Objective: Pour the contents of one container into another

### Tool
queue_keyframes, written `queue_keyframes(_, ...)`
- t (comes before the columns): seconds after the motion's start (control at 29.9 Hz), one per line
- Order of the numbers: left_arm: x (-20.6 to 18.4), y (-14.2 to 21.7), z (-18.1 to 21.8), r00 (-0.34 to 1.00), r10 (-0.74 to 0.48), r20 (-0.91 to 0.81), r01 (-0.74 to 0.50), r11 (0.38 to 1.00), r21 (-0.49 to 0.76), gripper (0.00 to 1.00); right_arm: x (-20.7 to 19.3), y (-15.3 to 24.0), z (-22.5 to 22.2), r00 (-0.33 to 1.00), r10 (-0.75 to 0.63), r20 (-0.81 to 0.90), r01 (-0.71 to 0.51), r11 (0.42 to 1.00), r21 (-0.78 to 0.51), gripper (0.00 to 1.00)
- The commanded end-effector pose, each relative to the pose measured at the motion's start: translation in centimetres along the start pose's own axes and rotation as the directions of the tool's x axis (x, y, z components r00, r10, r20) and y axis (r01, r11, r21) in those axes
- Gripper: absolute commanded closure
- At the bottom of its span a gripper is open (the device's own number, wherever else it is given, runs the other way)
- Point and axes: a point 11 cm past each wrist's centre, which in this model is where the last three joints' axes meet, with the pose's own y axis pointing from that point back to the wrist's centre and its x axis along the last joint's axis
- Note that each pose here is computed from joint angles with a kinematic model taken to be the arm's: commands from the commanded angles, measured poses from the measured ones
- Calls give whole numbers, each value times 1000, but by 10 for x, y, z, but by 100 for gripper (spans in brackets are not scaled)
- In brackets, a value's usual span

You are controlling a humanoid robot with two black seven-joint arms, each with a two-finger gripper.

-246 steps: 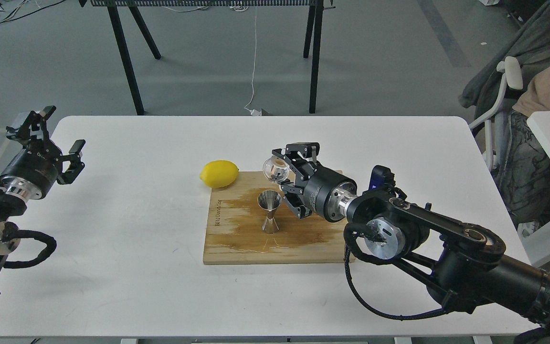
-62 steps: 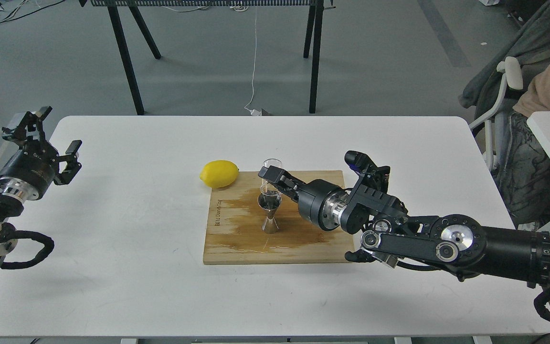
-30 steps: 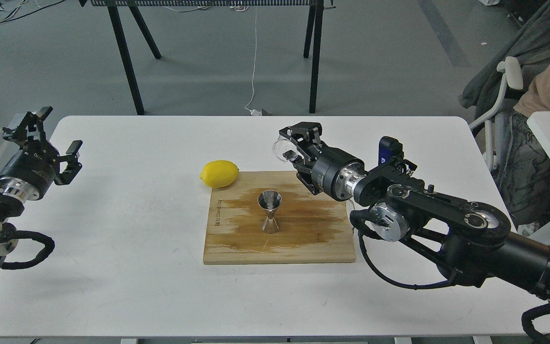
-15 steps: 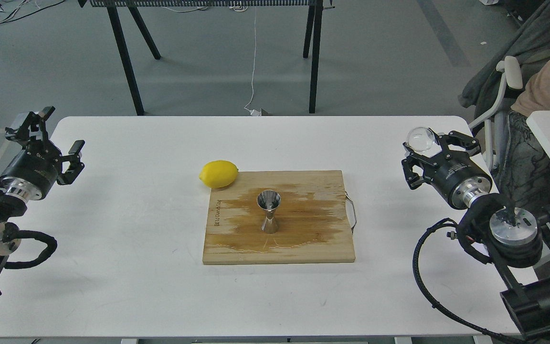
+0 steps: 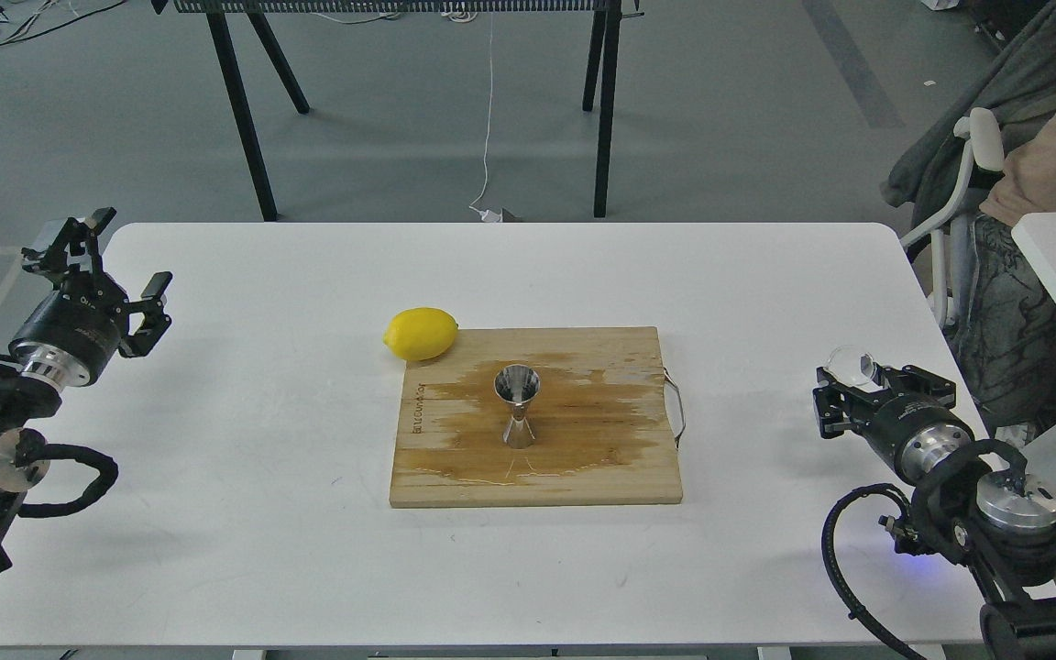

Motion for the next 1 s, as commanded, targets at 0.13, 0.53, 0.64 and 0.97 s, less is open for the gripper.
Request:
queue_keyframes(0.13, 1, 1, -3, 1000, 6, 0, -6, 1000, 7, 1, 10, -2, 4, 1000, 26, 11, -26, 1000, -7, 53)
queue_keyframes(0.53, 1, 1, -2, 1000, 5, 2, -5, 1000, 6, 1, 21, -5, 13, 998, 57, 14, -57, 998, -27, 51)
queue_keyframes(0.64, 2, 1, -3, 1000, 7, 3, -7, 1000, 8, 1, 21, -6, 17, 998, 58, 7, -57, 998, -37, 50)
queue_keyframes(0.97, 3, 1, -1, 1000, 8, 6, -8, 1000, 6, 1, 22, -6, 21, 998, 60, 3, -60, 997, -45, 48)
